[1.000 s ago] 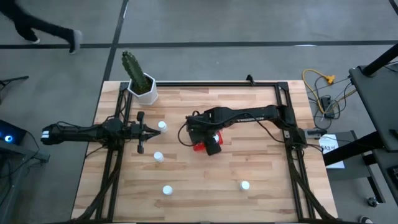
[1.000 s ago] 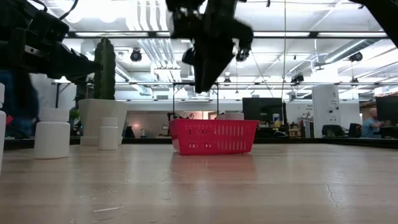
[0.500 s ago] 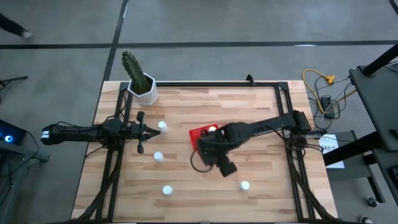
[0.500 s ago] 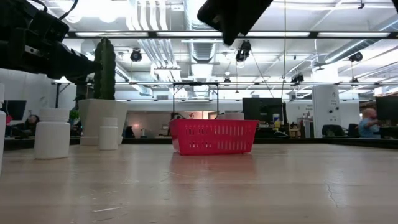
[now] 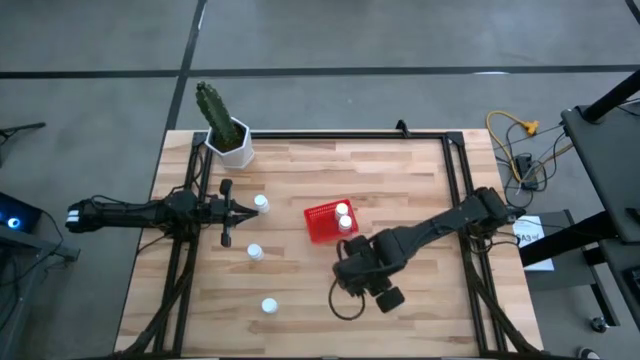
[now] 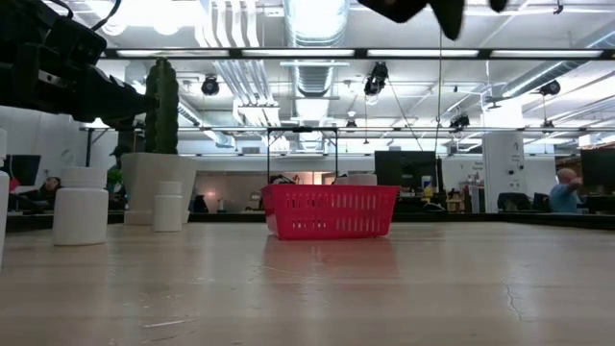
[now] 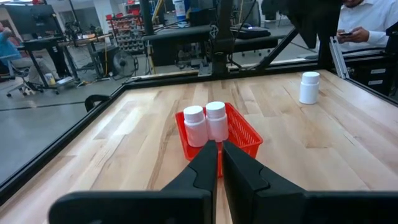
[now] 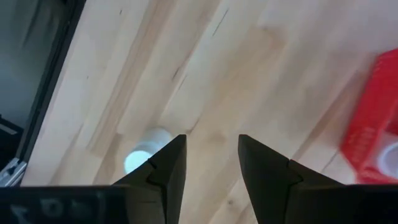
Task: Pick and place pill bottles into a basket
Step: Put the white pill bottle into the red bin
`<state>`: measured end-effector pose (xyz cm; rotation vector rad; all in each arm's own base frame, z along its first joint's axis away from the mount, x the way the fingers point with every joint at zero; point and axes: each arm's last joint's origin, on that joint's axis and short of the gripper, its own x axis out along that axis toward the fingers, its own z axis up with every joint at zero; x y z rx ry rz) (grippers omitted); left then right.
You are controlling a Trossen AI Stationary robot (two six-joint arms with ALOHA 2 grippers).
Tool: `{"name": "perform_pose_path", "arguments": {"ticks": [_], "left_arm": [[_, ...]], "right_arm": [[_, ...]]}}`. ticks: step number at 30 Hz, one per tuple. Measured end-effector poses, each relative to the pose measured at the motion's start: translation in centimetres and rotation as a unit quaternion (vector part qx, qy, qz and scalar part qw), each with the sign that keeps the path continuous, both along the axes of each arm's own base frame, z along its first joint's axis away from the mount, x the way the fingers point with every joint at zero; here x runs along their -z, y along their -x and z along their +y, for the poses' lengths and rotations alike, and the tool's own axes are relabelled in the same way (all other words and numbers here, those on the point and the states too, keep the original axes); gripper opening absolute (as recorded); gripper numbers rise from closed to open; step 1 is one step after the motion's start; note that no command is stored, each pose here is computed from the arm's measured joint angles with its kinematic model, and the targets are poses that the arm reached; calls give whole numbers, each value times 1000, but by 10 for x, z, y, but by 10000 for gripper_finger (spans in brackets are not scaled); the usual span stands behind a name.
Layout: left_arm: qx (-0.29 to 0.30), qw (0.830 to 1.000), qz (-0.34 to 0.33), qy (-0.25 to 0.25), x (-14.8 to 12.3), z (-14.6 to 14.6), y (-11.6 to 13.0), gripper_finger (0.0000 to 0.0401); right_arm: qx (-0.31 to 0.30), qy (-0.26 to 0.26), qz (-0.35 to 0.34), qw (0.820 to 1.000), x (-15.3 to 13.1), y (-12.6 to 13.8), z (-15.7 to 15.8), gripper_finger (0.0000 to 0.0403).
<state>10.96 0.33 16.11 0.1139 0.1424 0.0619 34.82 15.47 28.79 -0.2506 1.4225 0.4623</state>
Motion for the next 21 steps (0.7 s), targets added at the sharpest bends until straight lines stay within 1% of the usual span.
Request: {"name": "perform_pose_path", "arguments": {"ticks": [7,11,17,21], "left_arm": [[0,1000,-1,0,0,0,0,5],[0,1000,-1,0,0,0,0,5],[0,1000,-1,0,0,0,0,5],[0,1000,0,0,0,0,0,5]], "right_arm": [[17,15,34,999,21,24,11,128],[40,5,23,999,24,41,13,122],[73,-29,-15,997,26,63,16,123],[66,-36,-23,997,32,72,23,128]]}}
